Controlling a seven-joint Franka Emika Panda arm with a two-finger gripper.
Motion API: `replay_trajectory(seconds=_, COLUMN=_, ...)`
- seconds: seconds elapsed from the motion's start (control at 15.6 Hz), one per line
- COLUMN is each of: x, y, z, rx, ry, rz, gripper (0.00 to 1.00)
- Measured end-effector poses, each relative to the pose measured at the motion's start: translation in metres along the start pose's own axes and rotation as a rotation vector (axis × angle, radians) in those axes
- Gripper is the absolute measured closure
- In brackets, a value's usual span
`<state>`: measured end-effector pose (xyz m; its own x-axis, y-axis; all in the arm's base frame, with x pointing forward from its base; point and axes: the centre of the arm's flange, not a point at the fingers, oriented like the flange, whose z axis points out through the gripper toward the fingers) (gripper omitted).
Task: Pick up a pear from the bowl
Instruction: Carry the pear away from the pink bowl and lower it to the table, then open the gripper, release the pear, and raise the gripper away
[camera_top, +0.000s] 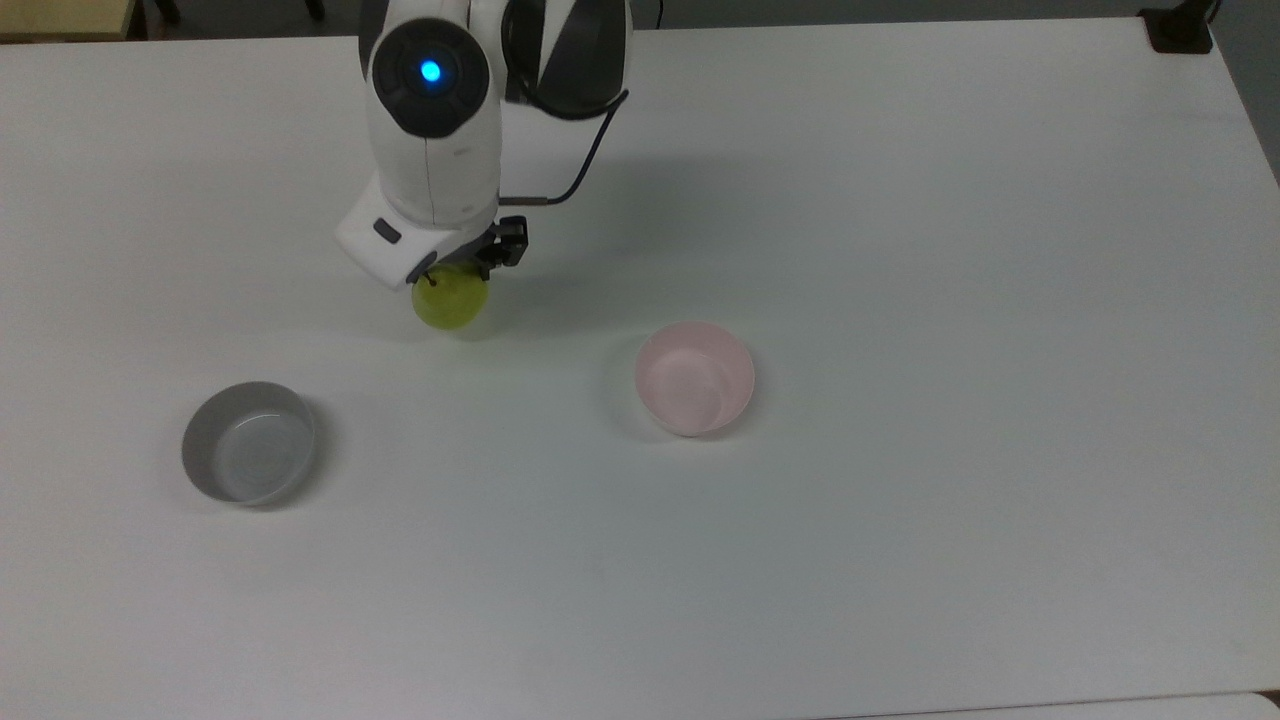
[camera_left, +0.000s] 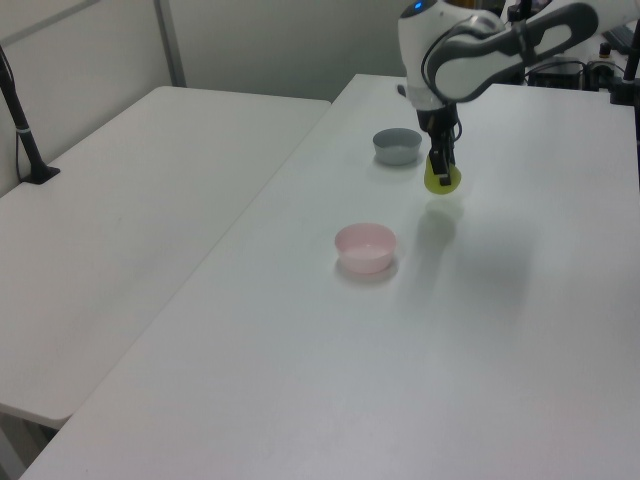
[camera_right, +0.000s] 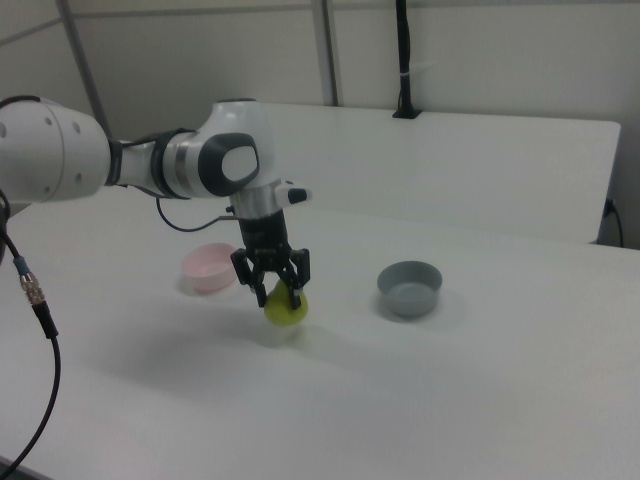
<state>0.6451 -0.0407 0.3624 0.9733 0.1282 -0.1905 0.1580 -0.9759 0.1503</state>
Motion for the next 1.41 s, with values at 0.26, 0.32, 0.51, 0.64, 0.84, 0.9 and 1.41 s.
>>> replay_trajectory(seconds=0.26, x=0.007, y=-0.003, z=0.021, rx=-0.009, ry=-0.017, rz=-0.001, gripper=0.34)
replay_trajectory(seconds=0.32, x=0.007, y=-0.003, z=0.022, rx=-0.011, ry=-0.019, rz=-0.002, gripper=0.34)
replay_trajectory(seconds=0.51, x=0.008, y=-0.002, z=0.021, rx=-0.015, ry=-0.018, rz=-0.003, gripper=0.17)
replay_trajectory(seconds=0.64, x=0.008, y=-0.002, z=0.019, rx=-0.016, ry=-0.014, rz=-0.002, gripper=0.01)
replay_trajectory(seconds=0.84, x=0.006, y=0.004, z=-0.004, rx=-0.02, ry=0.026, rz=0.008, gripper=0.0)
replay_trajectory(seconds=0.9, x=0.003, y=0.008, z=-0.021, rx=-0.021, ry=0.054, rz=0.017, gripper=0.0)
replay_trajectory(seconds=1.41, x=-0.093, y=0.062, z=-0.177, rx=0.133, ry=0.178, rz=0.149, gripper=0.0)
